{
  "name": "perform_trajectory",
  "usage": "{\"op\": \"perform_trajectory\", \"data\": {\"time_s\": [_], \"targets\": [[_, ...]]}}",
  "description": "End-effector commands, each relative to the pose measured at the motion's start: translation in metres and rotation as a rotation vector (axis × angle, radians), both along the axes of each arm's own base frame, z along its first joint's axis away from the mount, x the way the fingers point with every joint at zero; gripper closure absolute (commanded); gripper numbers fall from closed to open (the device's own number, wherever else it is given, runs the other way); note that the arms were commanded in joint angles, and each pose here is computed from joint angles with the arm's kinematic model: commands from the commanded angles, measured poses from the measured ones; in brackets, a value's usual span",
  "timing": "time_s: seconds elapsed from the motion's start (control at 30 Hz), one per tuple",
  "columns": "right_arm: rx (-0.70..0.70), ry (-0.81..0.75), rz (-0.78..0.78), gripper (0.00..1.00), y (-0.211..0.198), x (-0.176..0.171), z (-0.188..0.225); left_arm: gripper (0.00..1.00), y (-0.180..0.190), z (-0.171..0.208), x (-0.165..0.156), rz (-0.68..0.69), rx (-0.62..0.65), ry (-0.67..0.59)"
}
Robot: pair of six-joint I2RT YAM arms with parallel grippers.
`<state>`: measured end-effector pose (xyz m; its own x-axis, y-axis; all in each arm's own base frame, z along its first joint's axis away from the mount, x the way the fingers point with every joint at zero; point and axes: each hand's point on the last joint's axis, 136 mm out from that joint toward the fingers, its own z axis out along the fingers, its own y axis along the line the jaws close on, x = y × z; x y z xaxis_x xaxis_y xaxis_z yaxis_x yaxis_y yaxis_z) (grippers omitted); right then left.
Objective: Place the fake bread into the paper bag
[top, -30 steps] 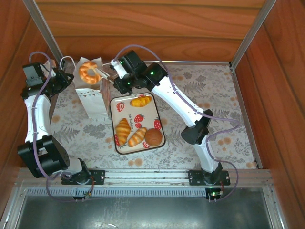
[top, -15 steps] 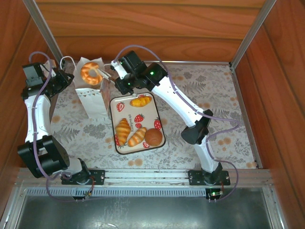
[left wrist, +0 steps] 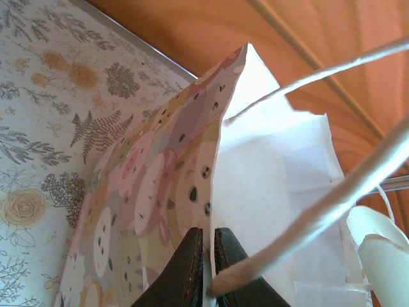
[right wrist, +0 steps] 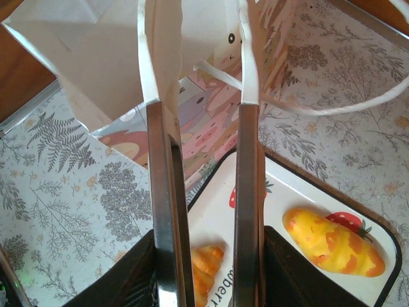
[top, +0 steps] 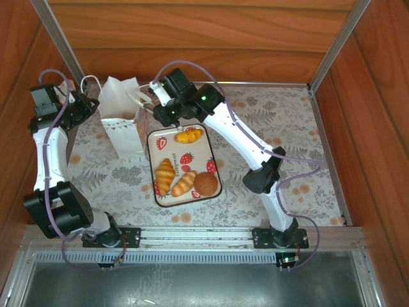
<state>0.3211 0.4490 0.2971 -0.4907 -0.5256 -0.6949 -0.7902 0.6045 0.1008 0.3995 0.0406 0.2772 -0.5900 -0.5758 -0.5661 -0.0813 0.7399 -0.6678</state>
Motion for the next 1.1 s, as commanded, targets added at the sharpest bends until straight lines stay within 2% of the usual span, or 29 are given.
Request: {"op": "perform_trajectory", "data": {"time_s": [0.0,0.37,0.6,0.73,0.87,1.07], "targets": [[0.002,-0.02,0.005,0.59,0.004,-0.001,0.003,0.87,0.002,-0.006,0.001,-0.001,-0.016,0.008],[0.019,-0.023,0.006,0.6,0.005,-0.002,0.006,0.87,0.0,-0.004,0.0,-0.006,-0.024,0.003],[0.16,-0.065,0.002,0.61,0.002,-0.01,0.055,0.86,-0.004,0.002,-0.009,-0.009,-0.029,-0.014],[0.233,-0.073,0.031,0.62,-0.004,-0.024,0.079,0.77,-0.006,0.004,-0.016,-0.005,-0.02,-0.024],[0.248,-0.078,0.039,0.61,-0.014,-0.033,0.094,0.69,-0.008,0.004,-0.02,-0.004,-0.024,-0.023],[0.25,-0.101,0.019,0.61,-0.037,-0.044,0.105,0.49,-0.012,0.015,-0.032,0.006,-0.01,-0.055]]}}
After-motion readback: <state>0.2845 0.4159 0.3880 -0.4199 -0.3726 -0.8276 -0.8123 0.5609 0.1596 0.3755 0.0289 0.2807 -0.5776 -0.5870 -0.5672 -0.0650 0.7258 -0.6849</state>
